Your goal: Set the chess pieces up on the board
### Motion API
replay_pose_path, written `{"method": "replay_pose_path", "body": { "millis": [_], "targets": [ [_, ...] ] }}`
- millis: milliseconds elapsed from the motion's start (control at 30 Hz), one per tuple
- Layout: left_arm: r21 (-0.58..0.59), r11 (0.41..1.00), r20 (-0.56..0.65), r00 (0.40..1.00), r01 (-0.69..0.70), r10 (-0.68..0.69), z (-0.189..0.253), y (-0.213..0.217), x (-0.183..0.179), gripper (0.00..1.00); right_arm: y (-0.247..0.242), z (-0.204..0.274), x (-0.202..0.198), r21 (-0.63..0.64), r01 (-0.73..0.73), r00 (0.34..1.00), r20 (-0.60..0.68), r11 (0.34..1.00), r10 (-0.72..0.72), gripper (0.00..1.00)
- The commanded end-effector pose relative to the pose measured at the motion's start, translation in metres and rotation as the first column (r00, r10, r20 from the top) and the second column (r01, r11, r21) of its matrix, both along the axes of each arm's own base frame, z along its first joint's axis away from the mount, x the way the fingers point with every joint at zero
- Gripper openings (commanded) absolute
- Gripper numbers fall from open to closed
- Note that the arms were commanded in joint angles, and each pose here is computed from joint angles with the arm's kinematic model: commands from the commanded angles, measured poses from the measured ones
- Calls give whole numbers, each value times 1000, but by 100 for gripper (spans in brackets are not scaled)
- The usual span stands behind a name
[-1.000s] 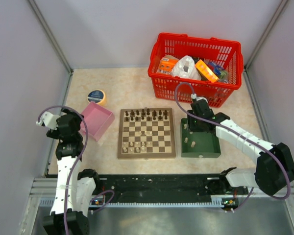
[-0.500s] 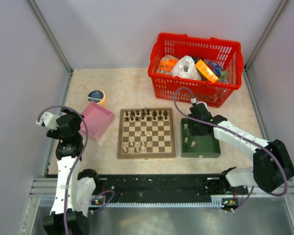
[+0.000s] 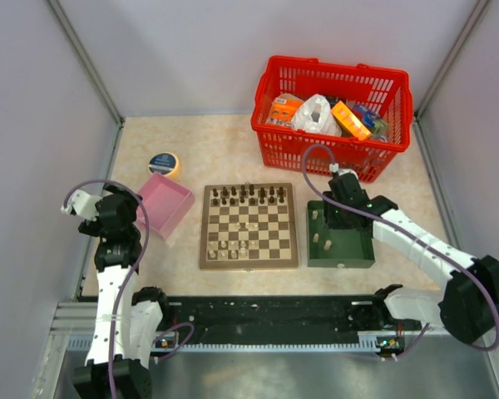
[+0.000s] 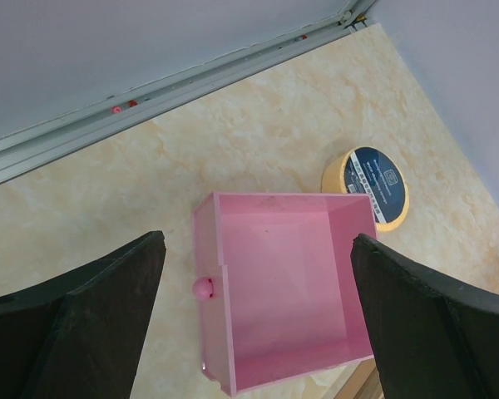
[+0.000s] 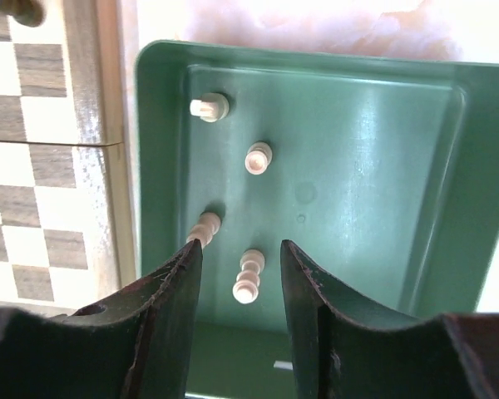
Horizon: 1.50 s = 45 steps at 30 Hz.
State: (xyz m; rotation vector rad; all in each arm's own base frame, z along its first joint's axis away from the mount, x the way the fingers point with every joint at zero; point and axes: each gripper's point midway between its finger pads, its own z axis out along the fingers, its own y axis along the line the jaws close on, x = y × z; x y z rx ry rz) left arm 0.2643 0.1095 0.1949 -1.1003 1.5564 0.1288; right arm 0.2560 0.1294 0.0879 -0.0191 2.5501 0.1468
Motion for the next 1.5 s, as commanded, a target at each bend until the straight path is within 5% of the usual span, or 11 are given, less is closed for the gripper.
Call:
{"method": "replay_pose_path", "body": {
  "millis": [0,533,1333,1467],
  "targets": [
    [21,1000,51,998,-23,22,17,5,-1,99,-1,18,-14,37,-17,1000,-8,999,17,43],
    [4,1000,43,999,-9,8,11,3,3,99,7,-20,-41,67,-62,984,-165,996,72,41],
    [1,1000,39,999,2,-2,10,1,7,99,4,-37,-38,-9,-71,979,-190,997,68,34],
    [3,1000,41,999,4,-4,11,1,7,99,5,-35,-37,-10,-74,981,-183,997,71,27]
  ]
}}
